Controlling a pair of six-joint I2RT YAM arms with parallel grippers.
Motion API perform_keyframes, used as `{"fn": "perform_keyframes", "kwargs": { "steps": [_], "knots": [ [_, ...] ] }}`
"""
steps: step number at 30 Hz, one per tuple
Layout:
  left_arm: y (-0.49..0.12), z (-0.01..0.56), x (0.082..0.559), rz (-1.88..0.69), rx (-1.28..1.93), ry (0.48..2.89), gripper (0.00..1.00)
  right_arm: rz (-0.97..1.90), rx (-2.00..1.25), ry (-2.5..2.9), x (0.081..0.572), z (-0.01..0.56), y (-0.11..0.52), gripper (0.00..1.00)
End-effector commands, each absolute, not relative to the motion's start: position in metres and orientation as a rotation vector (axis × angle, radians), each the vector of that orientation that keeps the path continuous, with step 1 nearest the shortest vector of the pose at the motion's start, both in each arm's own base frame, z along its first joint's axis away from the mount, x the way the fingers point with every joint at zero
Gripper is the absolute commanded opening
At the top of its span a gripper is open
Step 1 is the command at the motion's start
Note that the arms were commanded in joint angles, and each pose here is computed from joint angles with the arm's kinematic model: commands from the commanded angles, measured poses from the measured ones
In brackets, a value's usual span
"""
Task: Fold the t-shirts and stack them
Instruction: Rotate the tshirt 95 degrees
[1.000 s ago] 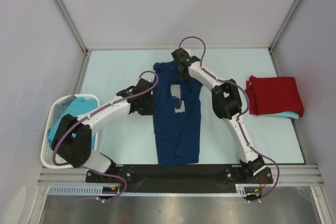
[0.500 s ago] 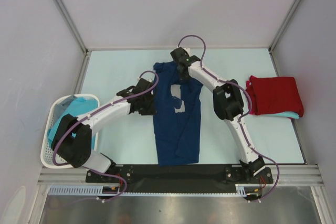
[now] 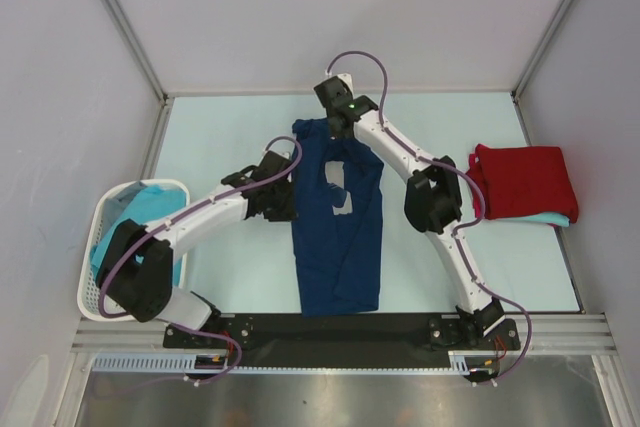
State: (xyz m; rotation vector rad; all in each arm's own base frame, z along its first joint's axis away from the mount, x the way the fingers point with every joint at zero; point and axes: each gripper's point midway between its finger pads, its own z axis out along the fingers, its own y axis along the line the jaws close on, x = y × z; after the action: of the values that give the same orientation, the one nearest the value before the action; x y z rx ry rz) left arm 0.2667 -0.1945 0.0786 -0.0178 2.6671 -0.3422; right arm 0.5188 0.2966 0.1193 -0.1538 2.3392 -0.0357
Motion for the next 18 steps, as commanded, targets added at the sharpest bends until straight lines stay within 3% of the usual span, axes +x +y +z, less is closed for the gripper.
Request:
{"fn": "perform_keyframes", "kwargs": {
  "steps": [1,10,18],
  "knots": [
    [-0.195,0.090,0.263,-0.376,-0.018,2.626,0.24,0.083,-0.151,2.245,0.519,0.172,0.318,0.00],
    [-0.190,0.092,0.258,-0.367,-0.013,2.621,0.24,0.231,-0.161,2.177,0.527,0.197,0.348,0.00],
    [-0.187,0.092,0.252,-0.368,0.004,2.620,0.24,0.388,-0.198,2.202,0.523,0.183,0.376,0.00]
  ]
}}
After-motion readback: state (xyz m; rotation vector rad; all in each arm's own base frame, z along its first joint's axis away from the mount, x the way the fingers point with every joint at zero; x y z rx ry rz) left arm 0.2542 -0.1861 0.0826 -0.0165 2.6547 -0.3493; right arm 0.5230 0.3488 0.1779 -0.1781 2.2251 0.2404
